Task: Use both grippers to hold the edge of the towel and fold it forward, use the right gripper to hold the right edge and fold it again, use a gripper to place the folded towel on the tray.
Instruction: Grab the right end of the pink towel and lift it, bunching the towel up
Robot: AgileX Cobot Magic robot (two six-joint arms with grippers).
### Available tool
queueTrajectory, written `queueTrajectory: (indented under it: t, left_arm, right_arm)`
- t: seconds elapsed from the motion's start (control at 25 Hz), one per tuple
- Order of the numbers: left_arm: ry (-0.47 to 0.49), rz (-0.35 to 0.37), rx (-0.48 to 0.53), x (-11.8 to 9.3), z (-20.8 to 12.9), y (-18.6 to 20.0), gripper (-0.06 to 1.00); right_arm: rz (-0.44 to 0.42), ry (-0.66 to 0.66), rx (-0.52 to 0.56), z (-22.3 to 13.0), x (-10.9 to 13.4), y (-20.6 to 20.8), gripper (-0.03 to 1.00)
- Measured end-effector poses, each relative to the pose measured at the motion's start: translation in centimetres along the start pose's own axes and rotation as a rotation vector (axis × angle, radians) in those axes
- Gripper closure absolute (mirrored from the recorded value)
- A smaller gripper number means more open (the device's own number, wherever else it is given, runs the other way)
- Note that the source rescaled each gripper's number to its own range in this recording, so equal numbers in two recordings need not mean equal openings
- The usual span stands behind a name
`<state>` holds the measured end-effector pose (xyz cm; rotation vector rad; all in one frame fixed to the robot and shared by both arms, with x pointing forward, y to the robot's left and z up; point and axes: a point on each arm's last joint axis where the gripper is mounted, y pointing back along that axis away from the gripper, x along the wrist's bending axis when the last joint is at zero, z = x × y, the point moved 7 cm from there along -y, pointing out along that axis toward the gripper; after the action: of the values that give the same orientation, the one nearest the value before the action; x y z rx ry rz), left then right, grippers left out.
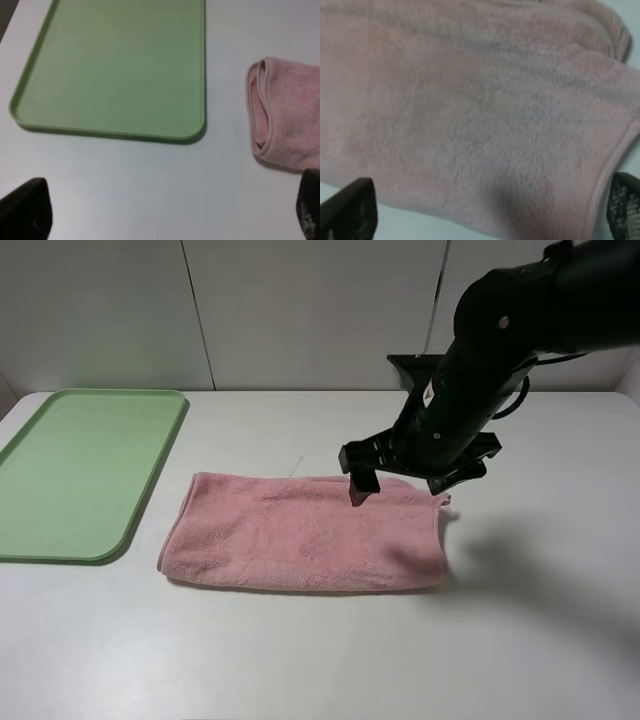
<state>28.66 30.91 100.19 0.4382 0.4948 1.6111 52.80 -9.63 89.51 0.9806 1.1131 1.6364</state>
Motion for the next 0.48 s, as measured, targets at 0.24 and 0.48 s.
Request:
queueTrajectory:
  t: [0.24,0.48]
  left_arm:
    - [0.002,0.004,0.0,0.0,0.0,0.0,-0.04]
    - [0.002,0.004,0.0,0.0,0.0,0.0,-0.04]
  right_arm:
    - [-0.031,-0.049,0.063,-0.3,-1.4,-3.7,-0.03]
    - [-0.062,-0.161,0.07,0.3,-4.9,-5.6,-0.03]
